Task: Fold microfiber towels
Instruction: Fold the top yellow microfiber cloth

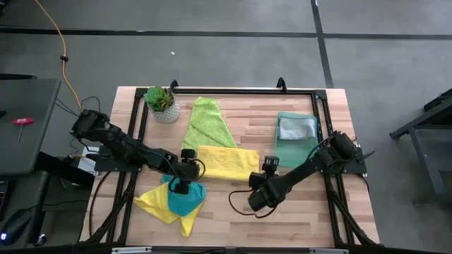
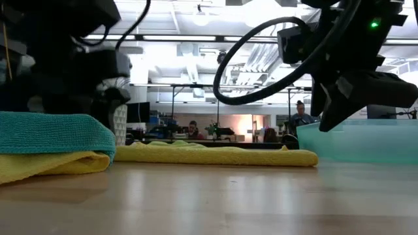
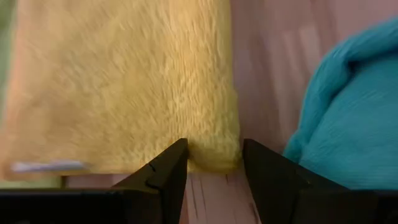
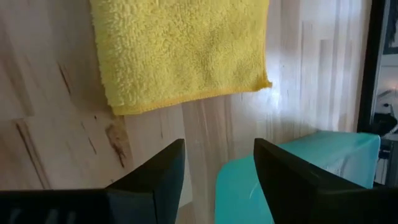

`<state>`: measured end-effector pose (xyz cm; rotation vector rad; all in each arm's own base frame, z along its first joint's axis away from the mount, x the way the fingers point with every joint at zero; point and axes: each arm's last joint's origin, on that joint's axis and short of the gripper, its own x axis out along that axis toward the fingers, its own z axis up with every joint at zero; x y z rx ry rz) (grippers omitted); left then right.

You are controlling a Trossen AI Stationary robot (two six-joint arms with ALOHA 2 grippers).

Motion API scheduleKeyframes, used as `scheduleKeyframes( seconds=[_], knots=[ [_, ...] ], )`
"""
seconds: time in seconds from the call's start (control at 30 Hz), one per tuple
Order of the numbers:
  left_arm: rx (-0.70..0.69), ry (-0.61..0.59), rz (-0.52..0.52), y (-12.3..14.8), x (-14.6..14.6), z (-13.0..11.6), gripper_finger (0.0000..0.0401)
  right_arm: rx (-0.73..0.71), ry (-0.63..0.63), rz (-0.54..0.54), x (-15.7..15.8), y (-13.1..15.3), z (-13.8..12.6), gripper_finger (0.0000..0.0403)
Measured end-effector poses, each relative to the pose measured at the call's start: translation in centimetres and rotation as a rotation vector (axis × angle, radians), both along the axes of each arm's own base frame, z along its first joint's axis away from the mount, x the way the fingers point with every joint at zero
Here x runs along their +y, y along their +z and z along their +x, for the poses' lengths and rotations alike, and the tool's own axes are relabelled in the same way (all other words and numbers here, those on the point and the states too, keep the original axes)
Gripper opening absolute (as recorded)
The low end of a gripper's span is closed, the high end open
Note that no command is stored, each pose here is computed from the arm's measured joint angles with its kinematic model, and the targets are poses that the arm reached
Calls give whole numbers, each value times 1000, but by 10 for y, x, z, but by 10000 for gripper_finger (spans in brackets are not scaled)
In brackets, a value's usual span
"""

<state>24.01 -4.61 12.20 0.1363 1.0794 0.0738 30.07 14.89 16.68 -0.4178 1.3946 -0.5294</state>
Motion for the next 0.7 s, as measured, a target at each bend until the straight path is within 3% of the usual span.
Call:
scheduleKeyframes(
  seconds=[0.13,0.27,0.37,0.6,0.7],
  knots=[
    [23,3,13,-7,0,2,145,6,35,35,-6,-2,8,184],
    [12,13,17,-7,0,3,144,5,106,221,-16,-21,15,174],
    [2,15,19,-4,0,2,144,0,110,251,-26,-27,10,167],
    [2,10,24,-4,0,2,144,-147,152,305,-18,-3,-7,163],
    [-1,17,21,-4,0,2,144,-215,141,390,-13,11,-9,163]
  ],
)
